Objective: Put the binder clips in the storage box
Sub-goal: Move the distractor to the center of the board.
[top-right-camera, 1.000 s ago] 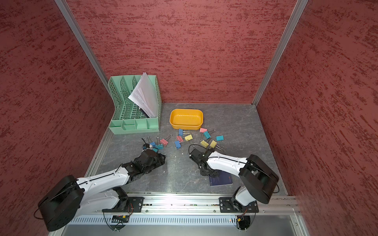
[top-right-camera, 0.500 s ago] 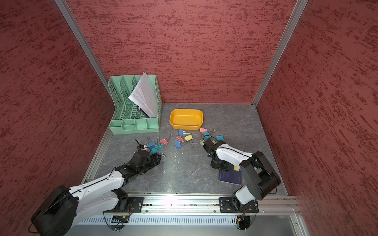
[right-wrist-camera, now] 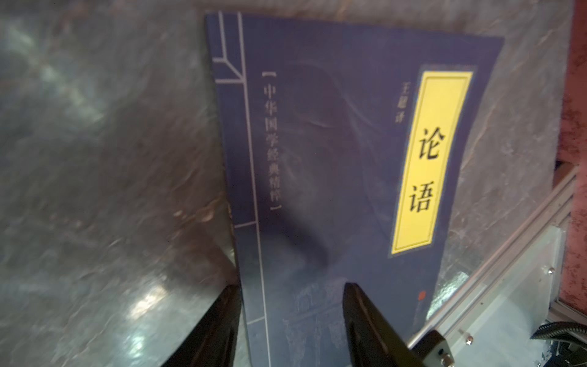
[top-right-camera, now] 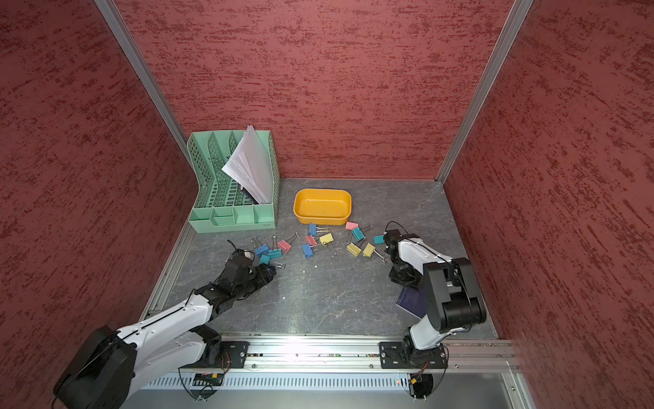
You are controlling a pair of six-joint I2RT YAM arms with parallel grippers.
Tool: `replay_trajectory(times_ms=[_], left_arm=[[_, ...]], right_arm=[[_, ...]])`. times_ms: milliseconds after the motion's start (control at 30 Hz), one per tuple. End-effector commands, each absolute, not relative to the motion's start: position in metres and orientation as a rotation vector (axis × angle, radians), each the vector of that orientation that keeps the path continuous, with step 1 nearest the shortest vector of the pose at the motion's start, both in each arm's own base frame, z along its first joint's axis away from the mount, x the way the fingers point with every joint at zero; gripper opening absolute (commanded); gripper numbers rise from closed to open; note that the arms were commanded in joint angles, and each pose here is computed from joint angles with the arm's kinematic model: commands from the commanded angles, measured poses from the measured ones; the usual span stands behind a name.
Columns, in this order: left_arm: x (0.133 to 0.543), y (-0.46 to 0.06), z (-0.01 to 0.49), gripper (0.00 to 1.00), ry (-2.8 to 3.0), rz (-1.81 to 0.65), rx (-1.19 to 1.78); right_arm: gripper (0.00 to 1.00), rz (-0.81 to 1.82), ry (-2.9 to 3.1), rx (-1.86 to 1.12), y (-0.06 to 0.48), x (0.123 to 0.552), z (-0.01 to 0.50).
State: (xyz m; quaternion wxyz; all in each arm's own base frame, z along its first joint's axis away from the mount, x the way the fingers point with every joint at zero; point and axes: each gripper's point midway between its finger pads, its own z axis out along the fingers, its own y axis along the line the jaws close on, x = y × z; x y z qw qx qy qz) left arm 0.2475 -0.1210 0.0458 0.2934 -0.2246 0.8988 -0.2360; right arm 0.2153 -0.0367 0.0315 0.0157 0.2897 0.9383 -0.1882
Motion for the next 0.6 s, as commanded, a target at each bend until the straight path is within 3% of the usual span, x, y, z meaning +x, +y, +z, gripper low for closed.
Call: replay_trajectory(times_ms=[0, 267, 567], left_arm=[[0.255, -0.099, 0.055, 0.74, 2.359, -0.517, -0.642], [0.256, -0.041, 0.043, 0.75, 2.298, -0.395, -0.898], [0.271, 0.041, 0.062, 0.76, 2.098, -0.323, -1.158]], right_arm=[[0.58, -0.551, 2.796, 0.848, -0.046, 0.239, 0.061], [0.60, -0.309, 2.784, 0.750, -0.014, 0.258, 0.064], [0.61, -0.111, 2.780, 0.524, 0.042, 0.274, 0.078]])
